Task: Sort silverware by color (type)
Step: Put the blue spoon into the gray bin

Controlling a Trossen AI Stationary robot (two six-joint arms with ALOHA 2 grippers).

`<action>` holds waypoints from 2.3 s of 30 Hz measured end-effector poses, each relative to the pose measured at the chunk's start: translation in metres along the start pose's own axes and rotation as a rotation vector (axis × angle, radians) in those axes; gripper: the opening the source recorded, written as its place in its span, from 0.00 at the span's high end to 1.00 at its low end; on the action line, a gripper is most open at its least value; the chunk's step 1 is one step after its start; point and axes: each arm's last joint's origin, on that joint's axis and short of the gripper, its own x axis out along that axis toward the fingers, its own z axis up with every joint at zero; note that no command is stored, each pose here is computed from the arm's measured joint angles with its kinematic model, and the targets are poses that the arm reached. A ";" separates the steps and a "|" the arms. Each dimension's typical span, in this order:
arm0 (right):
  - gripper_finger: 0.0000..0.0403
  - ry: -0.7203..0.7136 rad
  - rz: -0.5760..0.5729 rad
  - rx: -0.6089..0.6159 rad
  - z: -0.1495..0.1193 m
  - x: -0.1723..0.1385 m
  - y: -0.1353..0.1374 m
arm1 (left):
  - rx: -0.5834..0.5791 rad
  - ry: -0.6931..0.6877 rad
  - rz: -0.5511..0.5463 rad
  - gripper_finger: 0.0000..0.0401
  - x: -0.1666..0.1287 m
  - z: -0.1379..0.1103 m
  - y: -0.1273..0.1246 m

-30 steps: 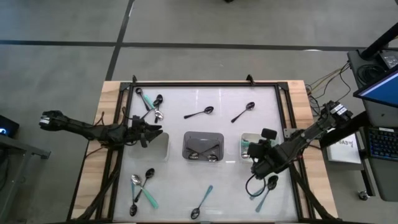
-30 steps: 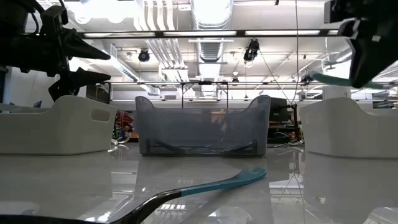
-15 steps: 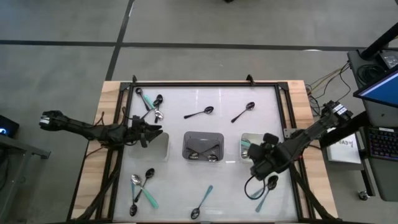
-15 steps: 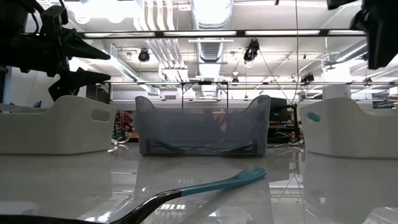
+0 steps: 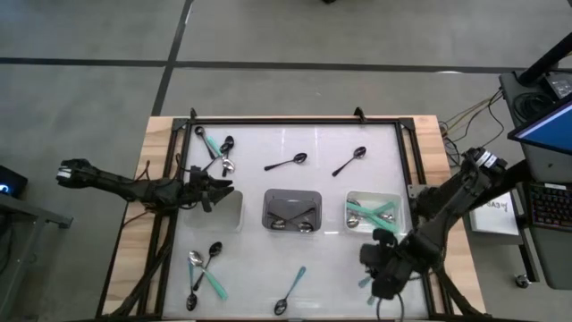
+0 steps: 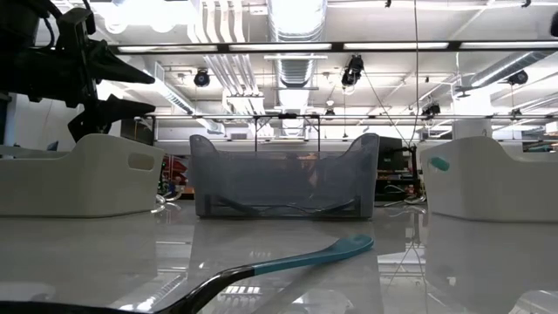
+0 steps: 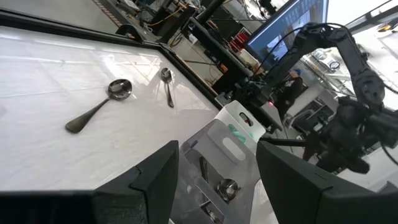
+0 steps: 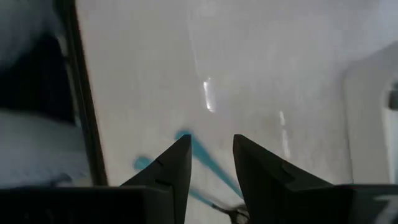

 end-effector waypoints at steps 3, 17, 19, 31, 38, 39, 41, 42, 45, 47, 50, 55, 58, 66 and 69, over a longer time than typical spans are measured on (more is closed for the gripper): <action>0.74 0.029 -0.021 -0.087 -0.010 0.009 0.005 | 0.000 0.000 0.000 0.51 0.000 0.000 0.000; 0.74 0.321 -0.014 -0.439 -0.036 0.059 0.019 | 0.000 0.000 0.000 0.51 0.000 0.000 0.000; 0.75 0.369 0.002 -0.468 -0.039 0.066 0.019 | 0.000 0.000 0.000 0.51 0.000 0.000 0.000; 0.76 0.471 -0.041 -0.614 -0.048 0.095 0.019 | 0.000 0.000 0.000 0.51 0.000 0.000 0.000; 0.77 0.517 -0.083 -0.619 -0.052 0.107 0.016 | 0.000 0.000 0.000 0.51 0.000 0.000 0.000; 0.78 0.521 -0.080 -0.617 -0.052 0.108 0.016 | 0.000 0.000 0.000 0.51 0.000 0.000 0.000; 0.80 0.527 -0.074 -0.614 -0.052 0.109 0.016 | 0.000 0.000 0.000 0.51 0.000 0.000 0.000; 0.82 0.524 -0.071 -0.613 -0.052 0.109 0.016 | 0.000 0.000 0.000 0.51 0.000 0.000 0.000; 0.90 0.523 -0.074 -0.596 -0.052 0.109 0.016 | 0.000 0.000 0.000 0.51 0.000 0.000 0.000; 0.95 0.524 -0.074 -0.578 -0.052 0.109 0.016 | 0.000 0.000 0.000 0.51 0.000 0.000 0.000; 0.97 0.523 -0.075 -0.545 -0.052 0.109 0.017 | 0.000 0.000 0.000 0.51 0.000 0.000 0.000; 0.97 0.494 -0.032 -0.543 -0.050 0.101 0.019 | 0.000 0.000 0.000 0.51 0.000 0.000 0.000; 0.98 0.451 -0.005 -0.548 -0.046 0.090 0.021 | 0.000 0.000 0.000 0.51 0.000 0.000 0.000; 0.98 0.075 0.034 -0.583 -0.024 0.048 0.029 | 0.000 0.000 0.000 0.51 0.000 0.000 0.000; 0.98 -0.093 0.009 -0.562 -0.016 0.033 0.031 | 0.000 0.000 0.000 0.51 0.000 0.000 0.000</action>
